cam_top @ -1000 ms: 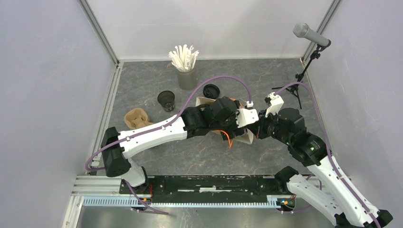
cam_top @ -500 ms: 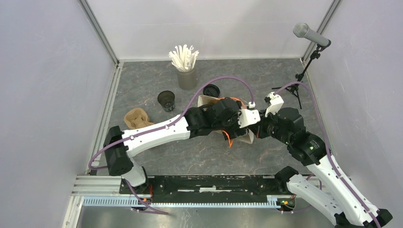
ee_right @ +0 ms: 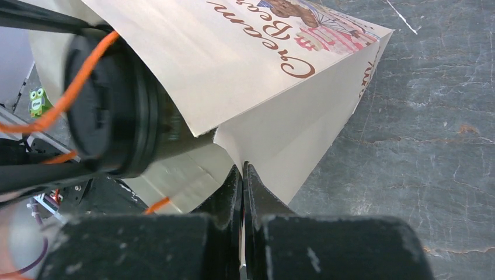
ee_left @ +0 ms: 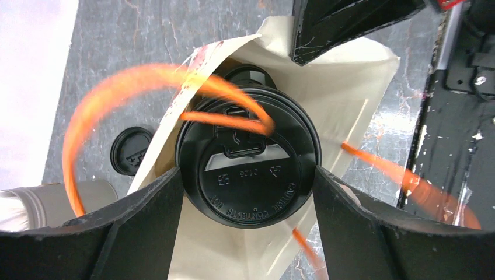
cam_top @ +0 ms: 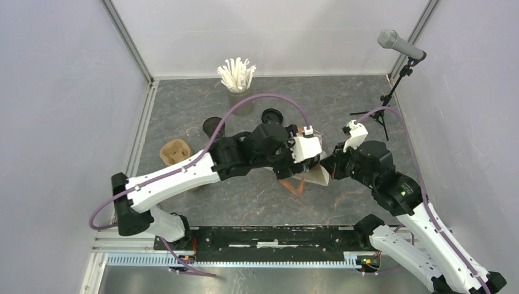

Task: Pack the takeout coffee

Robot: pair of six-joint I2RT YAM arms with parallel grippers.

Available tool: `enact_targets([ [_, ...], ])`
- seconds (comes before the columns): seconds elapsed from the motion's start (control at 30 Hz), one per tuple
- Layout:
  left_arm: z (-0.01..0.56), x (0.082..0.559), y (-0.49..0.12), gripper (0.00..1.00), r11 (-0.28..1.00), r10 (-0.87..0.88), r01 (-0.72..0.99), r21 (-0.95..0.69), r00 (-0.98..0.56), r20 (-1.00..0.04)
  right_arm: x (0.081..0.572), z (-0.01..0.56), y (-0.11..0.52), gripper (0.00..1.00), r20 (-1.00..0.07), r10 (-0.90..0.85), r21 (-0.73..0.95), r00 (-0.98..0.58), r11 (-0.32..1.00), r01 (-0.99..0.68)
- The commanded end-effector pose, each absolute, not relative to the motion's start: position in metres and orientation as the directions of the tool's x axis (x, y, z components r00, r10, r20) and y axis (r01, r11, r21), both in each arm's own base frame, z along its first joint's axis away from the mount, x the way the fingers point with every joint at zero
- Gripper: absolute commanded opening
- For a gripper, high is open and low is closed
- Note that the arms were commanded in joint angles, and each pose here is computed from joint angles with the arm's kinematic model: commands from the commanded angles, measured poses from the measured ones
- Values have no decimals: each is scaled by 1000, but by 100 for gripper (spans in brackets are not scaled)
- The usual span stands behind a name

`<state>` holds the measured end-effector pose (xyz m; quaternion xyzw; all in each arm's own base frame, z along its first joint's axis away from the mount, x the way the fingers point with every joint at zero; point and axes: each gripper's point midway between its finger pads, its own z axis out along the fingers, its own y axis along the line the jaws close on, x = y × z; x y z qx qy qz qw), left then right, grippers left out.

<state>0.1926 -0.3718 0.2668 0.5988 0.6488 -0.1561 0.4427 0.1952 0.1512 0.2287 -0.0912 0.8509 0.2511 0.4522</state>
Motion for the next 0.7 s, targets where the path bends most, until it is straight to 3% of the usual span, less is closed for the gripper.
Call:
enact_targets([
  [0.0,287,179,-356,37,207,613,924,323,135,-778,195,224,147,0,-821,38,310,-570,868,-389],
  [0.67,297,164,-321,38,15,685,903,430,304,-662,182,251,149,0,-834,33,325,-550,836,-442],
])
